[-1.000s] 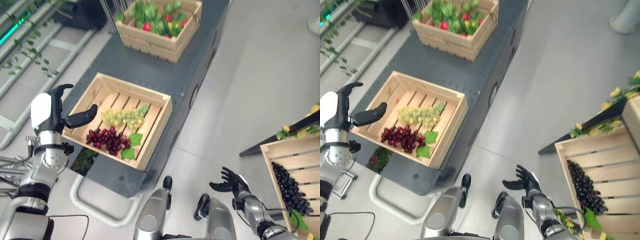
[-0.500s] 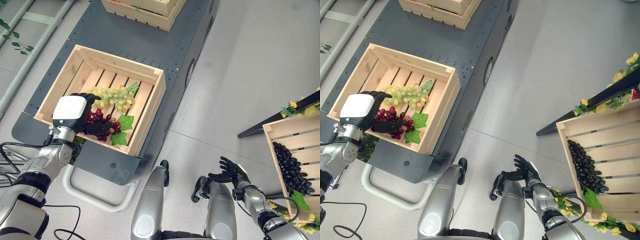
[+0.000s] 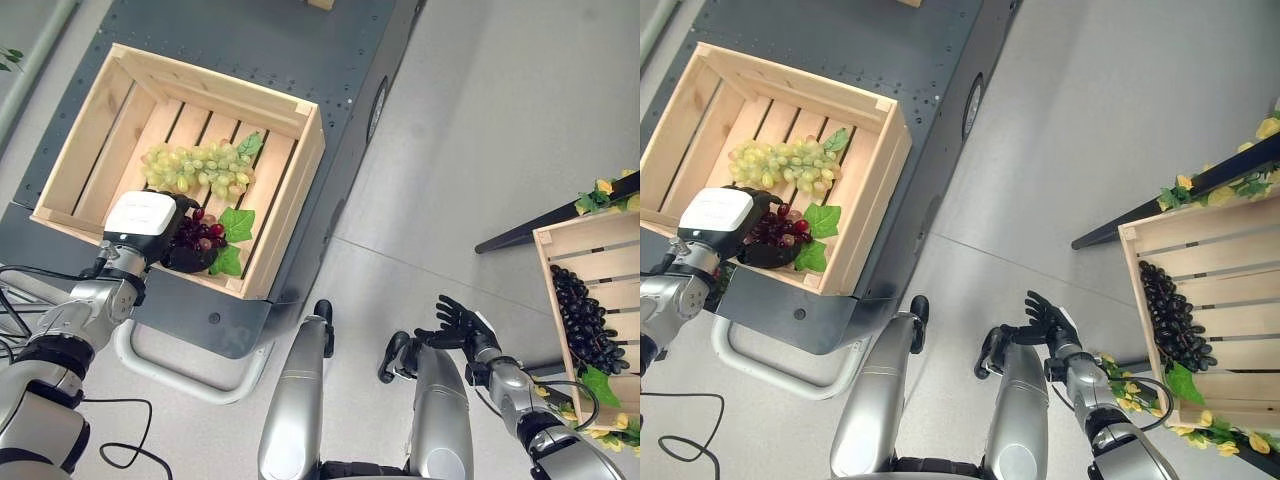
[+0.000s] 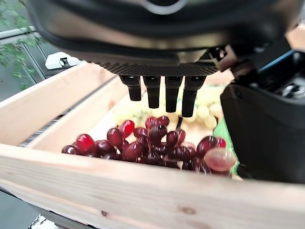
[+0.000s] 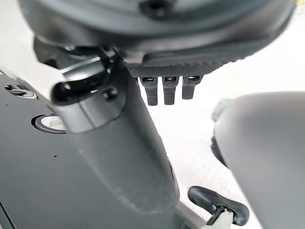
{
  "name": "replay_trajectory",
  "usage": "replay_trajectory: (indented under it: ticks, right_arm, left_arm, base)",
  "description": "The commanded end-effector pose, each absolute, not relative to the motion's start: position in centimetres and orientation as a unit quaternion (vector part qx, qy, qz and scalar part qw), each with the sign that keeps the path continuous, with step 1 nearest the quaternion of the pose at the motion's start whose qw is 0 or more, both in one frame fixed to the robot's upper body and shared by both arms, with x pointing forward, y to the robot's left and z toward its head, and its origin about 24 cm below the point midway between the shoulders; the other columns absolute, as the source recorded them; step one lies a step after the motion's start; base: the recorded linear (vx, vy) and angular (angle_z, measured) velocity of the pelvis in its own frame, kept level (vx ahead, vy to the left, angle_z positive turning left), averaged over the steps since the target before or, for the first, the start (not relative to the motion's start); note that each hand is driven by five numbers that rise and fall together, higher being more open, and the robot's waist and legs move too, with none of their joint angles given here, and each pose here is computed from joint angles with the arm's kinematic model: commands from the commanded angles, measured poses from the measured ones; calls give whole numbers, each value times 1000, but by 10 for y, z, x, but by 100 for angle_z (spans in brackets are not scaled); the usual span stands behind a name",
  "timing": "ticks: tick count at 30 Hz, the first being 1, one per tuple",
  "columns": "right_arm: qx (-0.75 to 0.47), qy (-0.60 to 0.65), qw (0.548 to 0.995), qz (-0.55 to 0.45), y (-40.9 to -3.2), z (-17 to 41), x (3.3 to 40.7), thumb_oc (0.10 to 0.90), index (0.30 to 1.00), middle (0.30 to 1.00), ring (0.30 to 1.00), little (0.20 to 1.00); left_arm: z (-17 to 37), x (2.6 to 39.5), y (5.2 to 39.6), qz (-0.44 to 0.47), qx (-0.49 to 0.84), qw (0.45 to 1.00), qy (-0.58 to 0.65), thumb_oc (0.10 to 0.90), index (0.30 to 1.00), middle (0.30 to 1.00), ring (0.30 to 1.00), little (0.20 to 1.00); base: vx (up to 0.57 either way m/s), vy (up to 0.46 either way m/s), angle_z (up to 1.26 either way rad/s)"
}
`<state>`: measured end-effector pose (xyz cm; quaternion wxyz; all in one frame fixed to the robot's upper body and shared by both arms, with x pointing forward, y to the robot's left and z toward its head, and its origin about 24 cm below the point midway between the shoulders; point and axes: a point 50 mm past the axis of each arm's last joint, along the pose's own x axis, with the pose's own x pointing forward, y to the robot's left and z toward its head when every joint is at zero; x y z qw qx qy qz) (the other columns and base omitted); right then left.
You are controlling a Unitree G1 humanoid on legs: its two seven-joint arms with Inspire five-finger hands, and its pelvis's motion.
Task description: Pick up the fruits from the basket on one side to the basket on the other side
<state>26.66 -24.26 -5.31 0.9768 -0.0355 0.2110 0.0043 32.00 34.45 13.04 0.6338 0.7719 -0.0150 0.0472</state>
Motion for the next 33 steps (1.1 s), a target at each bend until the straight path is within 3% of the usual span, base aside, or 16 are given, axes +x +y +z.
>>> replay_trajectory:
  ticks: [1,20,30,31,32,33]
  right_arm:
    - [-26,173,984,-13,-260,-44,262,800,900,900,900,900]
    - [19,149,989,-10,-261,-38,266,800,900,900,900,900]
    - [44,147,988,-22,-262,-43,261,800,900,900,900,900]
    - [45,146,988,-24,-261,-43,261,800,900,900,900,900]
    - [45,146,988,-24,-261,-43,261,800,900,900,900,900]
    - [47,145,988,-25,-260,-43,261,800,900,900,900,900]
  left_arm:
    - [189,313,376,123,822,557,-13,800,900,900,900,900]
    - [273,339,354,87,901,361,225,800,900,900,900,900]
    - [290,338,351,101,874,369,299,800,900,900,900,900]
    - [288,338,352,96,874,368,302,748,822,822,822,822]
    - [287,338,352,96,874,368,302,566,549,549,549,549]
    - [286,338,352,96,875,368,299,566,549,549,549,549]
  base:
    - [8,19,8]
    - [-6,-12,3]
    - [9,-63,4]
    - [0,0,0]
    - [-8,-32,1]
    - [0,0,0]
